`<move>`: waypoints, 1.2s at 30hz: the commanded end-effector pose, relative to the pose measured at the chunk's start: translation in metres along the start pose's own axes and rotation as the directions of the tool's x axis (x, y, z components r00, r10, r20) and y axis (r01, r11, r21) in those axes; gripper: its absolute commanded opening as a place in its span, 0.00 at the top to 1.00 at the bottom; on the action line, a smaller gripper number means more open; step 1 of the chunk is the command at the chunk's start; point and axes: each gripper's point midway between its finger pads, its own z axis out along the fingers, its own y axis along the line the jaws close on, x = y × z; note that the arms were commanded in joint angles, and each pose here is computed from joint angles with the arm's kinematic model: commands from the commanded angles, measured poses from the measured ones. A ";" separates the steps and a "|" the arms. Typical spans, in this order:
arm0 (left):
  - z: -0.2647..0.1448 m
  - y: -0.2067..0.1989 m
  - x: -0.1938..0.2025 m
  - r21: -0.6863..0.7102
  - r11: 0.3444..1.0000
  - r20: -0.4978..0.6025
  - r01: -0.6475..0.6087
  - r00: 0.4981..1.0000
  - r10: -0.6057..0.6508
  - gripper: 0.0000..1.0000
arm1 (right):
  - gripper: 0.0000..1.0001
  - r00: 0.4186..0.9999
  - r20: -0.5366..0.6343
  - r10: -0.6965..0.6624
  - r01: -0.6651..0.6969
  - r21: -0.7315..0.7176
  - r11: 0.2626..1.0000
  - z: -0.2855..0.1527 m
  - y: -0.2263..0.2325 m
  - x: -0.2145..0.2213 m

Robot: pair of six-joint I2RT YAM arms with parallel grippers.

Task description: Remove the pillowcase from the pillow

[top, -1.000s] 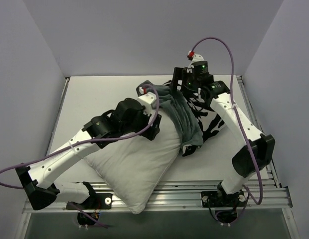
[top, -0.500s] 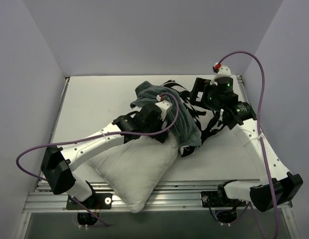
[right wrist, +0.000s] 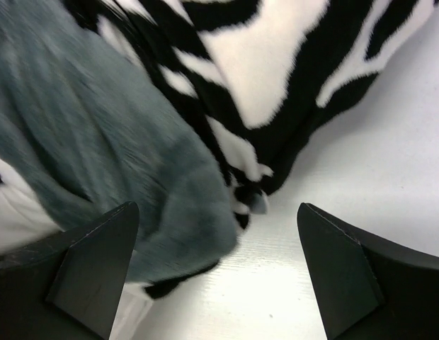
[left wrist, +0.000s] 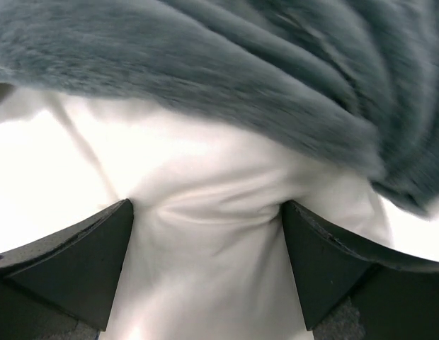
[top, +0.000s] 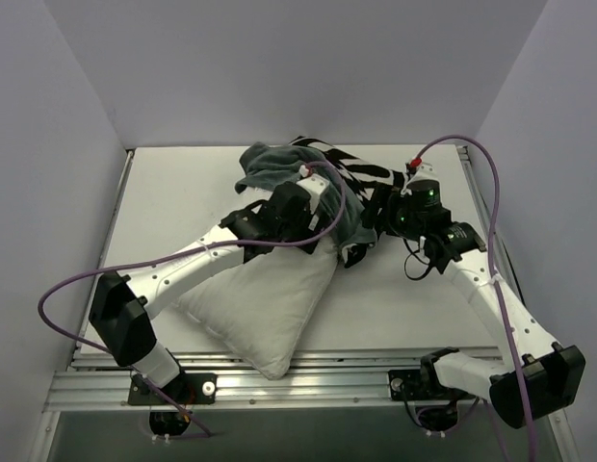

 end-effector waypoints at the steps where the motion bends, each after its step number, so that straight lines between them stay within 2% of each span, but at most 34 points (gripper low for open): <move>1: -0.036 -0.033 0.001 0.049 0.992 0.001 -0.119 0.993 0.119 0.06 | 0.11 0.995 0.095 0.025 -0.020 -0.054 0.998 -0.010 0.012 -0.022; 2: -0.048 -0.055 0.004 0.094 0.984 0.014 -0.154 0.988 0.153 0.06 | 0.11 0.995 0.100 0.022 -0.017 -0.051 0.999 -0.010 0.011 -0.023; 6: -0.079 -0.086 0.013 0.125 0.973 0.050 -0.196 0.980 0.191 0.06 | 0.11 0.993 0.111 0.033 -0.030 -0.034 0.999 -0.008 0.007 -0.024; 14: -0.050 -0.095 0.046 0.036 0.969 -0.034 -0.246 0.968 0.247 0.06 | 0.11 0.990 0.105 0.095 -0.096 0.003 0.995 -0.001 -0.016 -0.017; 18: -0.011 -0.081 0.081 -0.130 0.954 -0.141 -0.269 0.958 0.251 0.06 | 0.11 0.990 0.093 0.104 -0.105 0.001 0.994 0.002 -0.021 -0.010; 21: 0.006 -0.061 0.101 -0.287 0.914 -0.206 -0.288 0.950 0.234 0.06 | 0.10 0.992 0.061 0.106 -0.105 -0.015 0.994 0.006 -0.020 -0.001; 24: 0.013 -0.054 0.108 -0.340 0.899 -0.218 -0.275 0.953 0.208 0.05 | 0.10 0.994 0.034 0.108 -0.106 -0.054 0.993 0.010 -0.016 0.007; 25: 0.015 -0.052 0.113 -0.343 0.899 -0.223 -0.271 0.954 0.202 0.00 | 0.10 0.994 0.020 0.109 -0.107 -0.072 0.992 0.011 -0.013 0.010; 26: 0.017 -0.054 0.114 -0.327 0.910 -0.221 -0.254 0.957 0.187 0.19 | 0.10 0.994 0.009 0.111 -0.109 -0.082 0.991 0.012 -0.012 0.013; 29: 0.016 -0.053 0.114 -0.305 0.930 -0.207 -0.204 0.968 0.144 0.52 | 0.10 0.994 -0.034 0.107 -0.110 -0.127 0.986 0.019 -0.006 0.025; 30: 0.012 -0.053 0.109 -0.296 0.937 -0.191 -0.185 0.973 0.132 0.74 | 0.10 0.994 -0.042 0.101 -0.106 -0.142 0.984 0.020 -0.004 0.028; 31: 0.011 -0.051 0.107 -0.291 0.940 -0.189 -0.176 0.974 0.124 0.84 | 0.10 0.993 -0.062 0.096 -0.104 -0.154 0.983 0.023 -0.004 0.035; 33: 0.005 -0.049 0.100 -0.271 0.951 -0.176 -0.151 0.979 0.105 0.97 | 0.11 0.992 -0.096 0.087 -0.106 -0.210 0.972 0.025 0.005 0.043; 36: -0.005 -0.049 0.085 -0.234 0.965 -0.146 -0.115 0.986 0.082 0.98 | 0.11 0.989 -0.128 0.075 -0.105 -0.251 0.962 0.028 0.012 0.055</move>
